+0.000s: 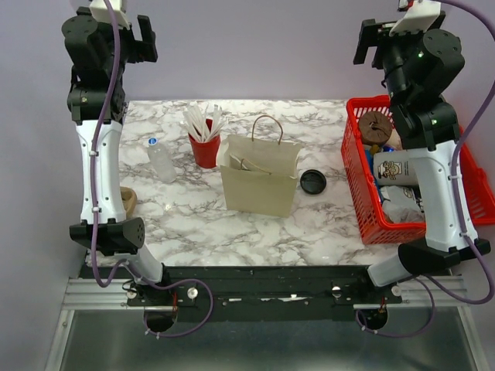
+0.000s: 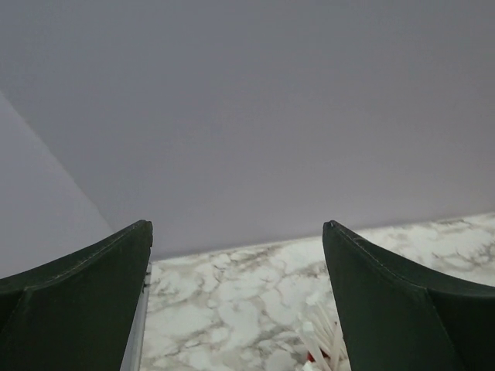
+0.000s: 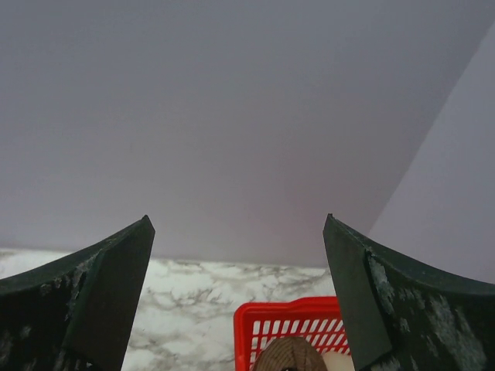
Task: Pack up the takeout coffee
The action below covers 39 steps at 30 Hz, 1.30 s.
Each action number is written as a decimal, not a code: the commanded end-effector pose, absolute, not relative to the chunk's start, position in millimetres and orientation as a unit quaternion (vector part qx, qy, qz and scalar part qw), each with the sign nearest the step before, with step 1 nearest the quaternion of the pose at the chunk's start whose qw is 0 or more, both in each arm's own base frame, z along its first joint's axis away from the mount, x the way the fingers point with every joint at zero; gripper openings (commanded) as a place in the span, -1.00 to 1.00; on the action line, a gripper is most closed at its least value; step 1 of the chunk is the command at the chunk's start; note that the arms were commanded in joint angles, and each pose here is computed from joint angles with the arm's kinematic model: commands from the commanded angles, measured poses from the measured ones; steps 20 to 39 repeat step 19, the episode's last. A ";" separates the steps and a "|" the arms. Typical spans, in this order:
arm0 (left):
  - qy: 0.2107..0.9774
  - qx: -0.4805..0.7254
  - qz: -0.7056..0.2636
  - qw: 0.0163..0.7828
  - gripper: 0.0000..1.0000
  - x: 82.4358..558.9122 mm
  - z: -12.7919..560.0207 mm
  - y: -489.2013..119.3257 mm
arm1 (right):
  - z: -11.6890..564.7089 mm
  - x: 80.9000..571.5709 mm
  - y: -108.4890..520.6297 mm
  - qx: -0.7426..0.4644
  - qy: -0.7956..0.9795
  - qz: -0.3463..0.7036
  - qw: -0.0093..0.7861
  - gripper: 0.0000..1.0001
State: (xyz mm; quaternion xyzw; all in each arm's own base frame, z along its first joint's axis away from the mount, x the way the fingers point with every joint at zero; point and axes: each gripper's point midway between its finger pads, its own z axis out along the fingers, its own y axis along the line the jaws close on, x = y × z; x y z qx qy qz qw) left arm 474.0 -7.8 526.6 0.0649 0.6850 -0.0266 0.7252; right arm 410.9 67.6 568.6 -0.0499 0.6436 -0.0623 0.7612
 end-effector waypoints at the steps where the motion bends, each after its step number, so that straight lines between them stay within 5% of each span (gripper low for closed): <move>1: 0.618 0.041 0.044 0.784 0.97 455.0 577.1 19.4 | 603.2 399.6 44.3 -0.017 0.584 -0.112 0.804 0.99; 39: 0.624 0.034 0.018 0.780 0.97 455.3 558.7 13.2 | 591.8 397.2 42.2 -0.011 0.582 -0.112 0.805 0.99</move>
